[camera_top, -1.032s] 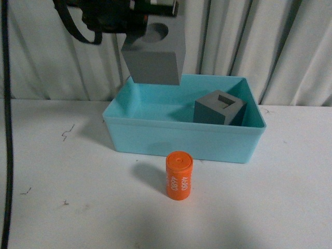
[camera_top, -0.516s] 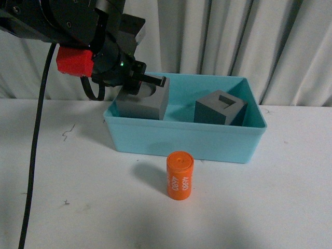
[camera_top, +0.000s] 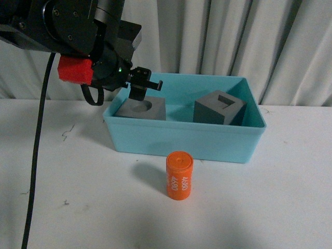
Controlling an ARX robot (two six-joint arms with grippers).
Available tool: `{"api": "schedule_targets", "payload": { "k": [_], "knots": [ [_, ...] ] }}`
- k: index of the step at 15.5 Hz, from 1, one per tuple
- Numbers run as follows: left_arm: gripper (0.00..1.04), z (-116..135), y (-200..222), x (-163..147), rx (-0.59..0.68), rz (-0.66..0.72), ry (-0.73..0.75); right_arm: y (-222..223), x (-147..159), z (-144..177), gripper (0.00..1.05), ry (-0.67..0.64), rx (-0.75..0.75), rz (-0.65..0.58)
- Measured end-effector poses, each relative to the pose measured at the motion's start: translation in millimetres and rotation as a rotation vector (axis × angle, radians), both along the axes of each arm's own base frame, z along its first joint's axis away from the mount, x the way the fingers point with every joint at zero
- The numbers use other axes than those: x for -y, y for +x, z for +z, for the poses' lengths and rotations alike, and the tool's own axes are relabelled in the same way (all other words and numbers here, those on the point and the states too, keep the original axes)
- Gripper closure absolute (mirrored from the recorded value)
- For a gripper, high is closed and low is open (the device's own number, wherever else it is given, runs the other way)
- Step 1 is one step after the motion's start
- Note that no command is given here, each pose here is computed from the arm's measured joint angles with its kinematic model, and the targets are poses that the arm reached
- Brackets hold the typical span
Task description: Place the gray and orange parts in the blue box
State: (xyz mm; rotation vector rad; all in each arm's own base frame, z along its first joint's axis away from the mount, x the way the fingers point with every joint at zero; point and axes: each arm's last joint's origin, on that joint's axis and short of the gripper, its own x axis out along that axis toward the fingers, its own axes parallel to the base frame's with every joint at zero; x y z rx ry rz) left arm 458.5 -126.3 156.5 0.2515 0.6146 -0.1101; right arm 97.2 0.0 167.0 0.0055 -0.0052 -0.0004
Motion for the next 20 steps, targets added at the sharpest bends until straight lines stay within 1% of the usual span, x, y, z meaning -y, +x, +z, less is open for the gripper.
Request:
{"api": "schedule_targets", "payload": {
  "k": [2, 3, 4, 5, 6, 7, 8, 9, 10, 11, 12, 13, 14, 15, 16, 17, 18, 20],
  "knots": [
    [0.30, 1.6, -12.2, -10.7, -0.050, 0.014, -0.033, 0.0, 0.0, 0.0, 0.06, 0.000, 0.000, 0.000],
    [0.17, 11.7, -21.9, -21.1, -0.040, 0.022, -0.093, 0.0, 0.0, 0.0, 0.06, 0.000, 0.000, 0.000],
    [0.07, 30.0, -36.7, -33.7, -0.033, 0.027, -0.154, 0.0, 0.0, 0.0, 0.06, 0.000, 0.000, 0.000],
    [0.06, 49.7, -53.0, -45.5, -0.006, 0.015, -0.213, 0.0, 0.0, 0.0, 0.06, 0.000, 0.000, 0.000],
    [0.07, 87.2, -93.7, -72.8, 0.027, 0.009, -0.326, 0.0, 0.0, 0.0, 0.06, 0.000, 0.000, 0.000],
    [0.07, 103.6, -133.2, -97.8, 0.035, 0.009, -0.396, 0.0, 0.0, 0.0, 0.06, 0.000, 0.000, 0.000],
    [0.07, 103.5, -169.9, -120.8, 0.005, 0.031, -0.433, 0.0, 0.0, 0.0, 0.06, 0.000, 0.000, 0.000],
    [0.07, 82.9, -231.8, -157.9, -0.083, 0.114, -0.499, 0.0, 0.0, 0.0, 0.06, 0.000, 0.000, 0.000],
    [0.07, 61.3, -282.0, -185.5, -0.120, 0.223, -0.530, 0.0, 0.0, 0.0, 0.06, 0.000, 0.000, 0.000],
    [0.07, 50.7, -313.3, -202.2, -0.127, 0.317, -0.547, 0.0, 0.0, 0.0, 0.06, 0.000, 0.000, 0.000],
    [0.07, 48.1, -327.8, -213.0, -0.125, 0.375, -0.567, 0.0, 0.0, 0.0, 0.06, 0.000, 0.000, 0.000],
    [0.12, 45.4, -329.4, -226.3, 0.090, 0.353, -0.496, 0.0, 0.0, 0.0, 0.06, 0.000, 0.000, 0.000],
    [0.23, 36.6, -334.8, -216.4, 0.284, 0.268, -0.413, 0.0, 0.1, 0.2, 0.06, 0.000, 0.002, -0.002],
    [0.34, 24.3, -338.8, -198.5, 0.412, 0.168, -0.346, 0.0, -0.1, -0.2, 0.06, 0.000, -0.003, 0.002],
    [0.43, 23.2, -339.6, -189.2, 0.499, 0.120, -0.299, 0.0, 0.0, 0.0, 0.06, 0.000, 0.000, 0.002],
    [0.54, 30.9, -340.7, -182.5, 0.584, 0.106, -0.248, 0.0, 0.0, 0.1, 0.06, 0.000, 0.001, 0.000],
    [0.69, 34.6, -343.5, -172.6, 0.622, 0.103, -0.235, 0.0, 0.0, 0.0, 0.06, 0.000, 0.000, 0.000],
    [0.88, 26.0, -345.3, -161.3, 0.601, 0.105, -0.251, 0.0, 0.0, 0.0, 0.06, 0.000, 0.000, 0.000]
  ]
}}
